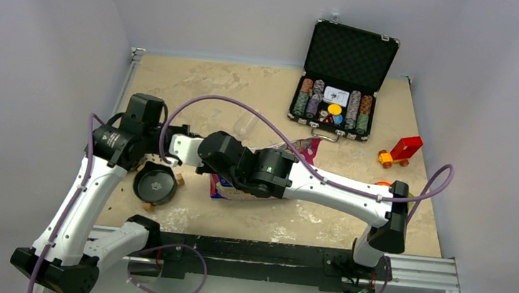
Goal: Serve the pet food
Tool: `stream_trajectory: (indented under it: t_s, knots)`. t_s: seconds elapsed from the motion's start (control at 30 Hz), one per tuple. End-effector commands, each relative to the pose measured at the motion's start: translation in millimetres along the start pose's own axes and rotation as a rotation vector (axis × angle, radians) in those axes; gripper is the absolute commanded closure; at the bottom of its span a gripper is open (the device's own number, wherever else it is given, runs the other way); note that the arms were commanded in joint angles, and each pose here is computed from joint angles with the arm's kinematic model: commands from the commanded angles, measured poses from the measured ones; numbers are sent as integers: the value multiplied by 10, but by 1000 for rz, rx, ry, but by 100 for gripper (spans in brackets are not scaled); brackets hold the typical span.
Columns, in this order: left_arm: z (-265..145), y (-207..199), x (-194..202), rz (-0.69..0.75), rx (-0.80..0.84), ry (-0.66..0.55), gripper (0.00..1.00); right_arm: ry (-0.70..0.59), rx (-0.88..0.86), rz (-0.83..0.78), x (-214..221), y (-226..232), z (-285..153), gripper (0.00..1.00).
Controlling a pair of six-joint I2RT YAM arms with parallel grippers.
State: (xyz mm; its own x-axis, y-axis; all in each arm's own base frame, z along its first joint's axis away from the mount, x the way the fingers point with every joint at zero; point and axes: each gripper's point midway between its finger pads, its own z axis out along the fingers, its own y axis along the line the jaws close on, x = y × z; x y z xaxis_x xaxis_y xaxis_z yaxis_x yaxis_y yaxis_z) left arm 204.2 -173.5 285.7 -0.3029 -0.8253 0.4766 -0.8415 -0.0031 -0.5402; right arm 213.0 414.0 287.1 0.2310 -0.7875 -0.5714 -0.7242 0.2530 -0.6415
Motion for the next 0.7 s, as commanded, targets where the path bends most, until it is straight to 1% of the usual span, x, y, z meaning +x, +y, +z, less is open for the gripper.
stream_trajectory:
  t_s: [0.0, 0.07, 0.13, 0.17, 0.2, 0.37, 0.43, 0.57, 0.67]
  knots:
    - [-126, 4, 229, 41, 1, 101, 100, -54, 152, 81, -38, -513, -232, 100]
    - [-125, -8, 219, 38, 4, 94, 100, -35, 179, 85, 38, -578, -255, 99]
    - [-137, -11, 206, 32, 9, 83, 100, -14, 214, 80, 147, -629, -273, 90]
    - [-136, -13, 194, 28, 11, 75, 100, -1, 233, 72, 207, -653, -277, 87]
    - [-142, -10, 189, 25, 14, 72, 100, 15, 247, 63, 277, -669, -278, 86]
    - [-127, -5, 149, 11, 21, 53, 100, 45, 261, 88, 534, -753, -318, 87]
    - [-120, -9, 139, -3, 21, 50, 100, 50, 243, 93, 598, -765, -344, 100]
    - [-124, -35, 121, -6, 27, 34, 100, 37, 203, 164, 702, -779, -491, 100]
    - [-109, -43, 115, -12, 24, 33, 100, 52, 237, 177, 832, -865, -535, 100]
